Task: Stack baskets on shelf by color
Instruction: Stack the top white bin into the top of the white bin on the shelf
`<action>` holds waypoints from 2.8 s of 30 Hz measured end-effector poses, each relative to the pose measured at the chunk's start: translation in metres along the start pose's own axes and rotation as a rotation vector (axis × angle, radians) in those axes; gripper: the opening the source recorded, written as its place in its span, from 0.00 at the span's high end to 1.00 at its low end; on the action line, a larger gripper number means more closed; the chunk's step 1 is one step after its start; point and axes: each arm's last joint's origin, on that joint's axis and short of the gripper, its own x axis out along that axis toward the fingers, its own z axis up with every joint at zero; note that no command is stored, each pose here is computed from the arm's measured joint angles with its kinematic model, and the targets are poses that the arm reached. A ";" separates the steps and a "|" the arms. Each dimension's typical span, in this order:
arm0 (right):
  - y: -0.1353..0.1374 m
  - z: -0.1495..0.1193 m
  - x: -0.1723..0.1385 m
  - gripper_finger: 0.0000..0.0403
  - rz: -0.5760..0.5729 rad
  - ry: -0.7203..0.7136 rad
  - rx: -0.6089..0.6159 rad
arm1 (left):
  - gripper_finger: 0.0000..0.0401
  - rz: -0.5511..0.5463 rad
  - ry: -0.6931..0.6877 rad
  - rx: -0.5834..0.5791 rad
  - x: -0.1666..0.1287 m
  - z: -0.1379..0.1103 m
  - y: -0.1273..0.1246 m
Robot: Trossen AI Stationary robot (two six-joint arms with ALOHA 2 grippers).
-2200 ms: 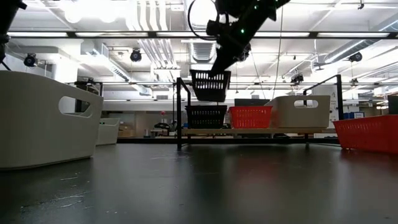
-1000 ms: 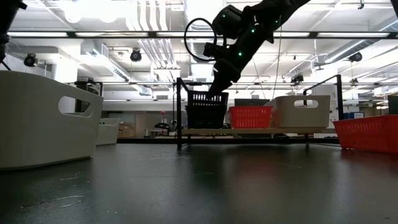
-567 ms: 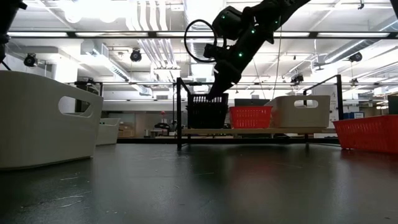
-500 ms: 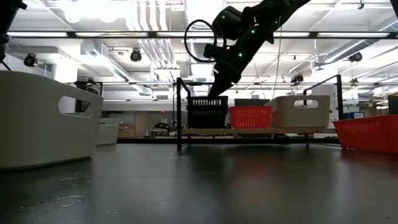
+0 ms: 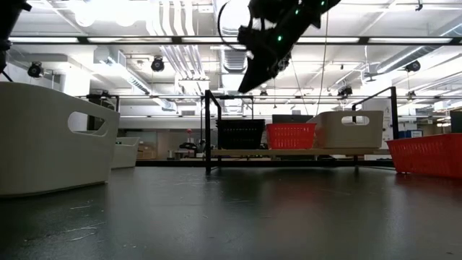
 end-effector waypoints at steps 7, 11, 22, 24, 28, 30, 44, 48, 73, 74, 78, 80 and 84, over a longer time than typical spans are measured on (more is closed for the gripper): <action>0.017 0.011 -0.040 0.69 0.029 -0.083 0.034 | 1.00 0.000 0.000 0.000 0.000 0.000 0.000; 0.038 0.012 -0.059 0.74 0.071 -0.144 0.007 | 1.00 0.000 0.002 0.000 0.000 0.000 0.000; 0.125 -0.045 -0.062 0.85 0.265 -0.101 -0.127 | 1.00 0.017 0.024 0.000 0.000 -0.002 0.000; 0.147 -0.065 -0.052 0.87 0.313 -0.149 -0.166 | 1.00 0.034 0.035 0.001 0.000 -0.003 0.000; 0.181 -0.104 -0.043 0.89 0.393 -0.288 -0.282 | 1.00 0.046 0.041 0.001 0.000 -0.003 0.000; 0.189 -0.117 -0.045 0.90 0.421 -0.367 -0.302 | 1.00 0.054 0.046 0.001 0.000 -0.003 0.001; 0.143 -0.146 -0.124 0.92 0.343 -0.765 -0.341 | 1.00 0.583 0.530 0.061 0.047 -0.023 0.014; 0.129 -0.157 -0.140 0.92 0.273 -0.871 -0.325 | 1.00 0.549 0.747 0.108 0.067 -0.041 0.008; 0.078 -0.178 -0.157 0.92 0.112 -1.080 -0.286 | 1.00 0.010 2.522 -0.031 0.053 -0.076 0.065; 0.079 -0.178 -0.157 0.92 0.115 -1.074 -0.286 | 1.00 -0.013 2.551 -0.027 0.050 -0.080 0.067; 0.079 -0.179 -0.155 0.92 0.129 -1.058 -0.294 | 0.99 -0.039 2.646 -0.092 0.035 -0.092 0.078; 0.080 -0.179 -0.155 0.92 0.144 -1.053 -0.300 | 0.95 -0.044 2.671 -0.111 0.030 -0.094 0.083; 0.081 -0.180 -0.154 0.92 0.171 -1.047 -0.300 | 0.81 -0.107 2.701 -0.101 0.020 -0.095 0.088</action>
